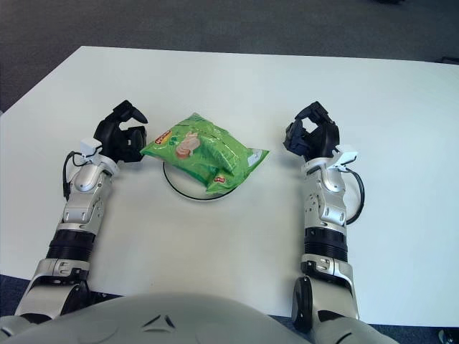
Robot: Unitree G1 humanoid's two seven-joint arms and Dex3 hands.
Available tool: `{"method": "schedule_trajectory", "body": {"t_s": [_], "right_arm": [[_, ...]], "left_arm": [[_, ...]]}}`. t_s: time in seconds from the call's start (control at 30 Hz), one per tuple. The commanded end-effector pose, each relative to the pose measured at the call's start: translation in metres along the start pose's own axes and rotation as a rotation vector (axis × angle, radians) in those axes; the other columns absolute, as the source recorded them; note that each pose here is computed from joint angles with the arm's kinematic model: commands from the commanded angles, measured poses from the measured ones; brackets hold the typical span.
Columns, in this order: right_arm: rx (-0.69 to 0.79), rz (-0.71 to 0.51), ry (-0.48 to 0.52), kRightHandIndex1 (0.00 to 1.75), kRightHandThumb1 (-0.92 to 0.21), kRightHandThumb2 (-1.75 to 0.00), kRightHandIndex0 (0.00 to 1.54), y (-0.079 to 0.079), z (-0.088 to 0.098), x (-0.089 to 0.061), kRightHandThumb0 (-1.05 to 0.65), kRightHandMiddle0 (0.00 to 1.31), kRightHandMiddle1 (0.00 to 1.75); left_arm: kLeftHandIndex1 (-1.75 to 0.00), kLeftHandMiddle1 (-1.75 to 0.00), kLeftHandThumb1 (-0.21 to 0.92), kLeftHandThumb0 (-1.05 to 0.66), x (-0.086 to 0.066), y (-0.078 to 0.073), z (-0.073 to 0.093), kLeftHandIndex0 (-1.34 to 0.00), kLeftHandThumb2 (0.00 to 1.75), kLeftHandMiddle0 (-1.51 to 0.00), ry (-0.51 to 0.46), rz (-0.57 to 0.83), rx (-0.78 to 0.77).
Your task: Put the snack into the plate.
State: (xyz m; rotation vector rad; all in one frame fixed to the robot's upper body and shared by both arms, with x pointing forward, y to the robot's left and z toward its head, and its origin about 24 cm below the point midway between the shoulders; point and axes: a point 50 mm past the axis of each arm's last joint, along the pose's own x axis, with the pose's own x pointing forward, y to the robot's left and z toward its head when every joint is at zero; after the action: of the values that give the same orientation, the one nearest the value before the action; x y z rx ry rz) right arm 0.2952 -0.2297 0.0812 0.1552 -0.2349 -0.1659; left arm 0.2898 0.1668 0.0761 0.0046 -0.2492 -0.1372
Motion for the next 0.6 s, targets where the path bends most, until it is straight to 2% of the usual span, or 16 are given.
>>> {"method": "schedule_trajectory", "body": {"t_s": [0.0,0.3,0.57], "right_arm": [[-0.067,-0.012,0.106,1.75,-0.24,-1.42,1.29,-0.0018,-0.0400,-0.0291,-0.52,0.68,1.75],[-0.241,0.039,0.072,1.75,-0.24,-1.42,1.31,-0.0039,-0.0433,-0.0295,-0.52,0.68,1.75],[-0.293,0.034,0.071,1.75,-0.25,-1.41,1.31,-0.0055,-0.0454,-0.0296,-0.52,0.68,1.75]], "left_arm": [[-1.75,-1.75,0.33,-0.47,-0.0512,-0.0168,-0.0601,-0.60,1.29,-1.30,0.255,0.060,-0.095],[-1.75,-1.75,0.34,-0.47,-0.0501,-0.0194,-0.0593,-0.60,1.29,-1.30,0.249,0.082,-0.087],[-1.75,-1.75,0.33,-0.48,-0.0495,-0.0208,-0.0587,-0.60,1.30,-1.31,0.250,0.094,-0.075]]}}
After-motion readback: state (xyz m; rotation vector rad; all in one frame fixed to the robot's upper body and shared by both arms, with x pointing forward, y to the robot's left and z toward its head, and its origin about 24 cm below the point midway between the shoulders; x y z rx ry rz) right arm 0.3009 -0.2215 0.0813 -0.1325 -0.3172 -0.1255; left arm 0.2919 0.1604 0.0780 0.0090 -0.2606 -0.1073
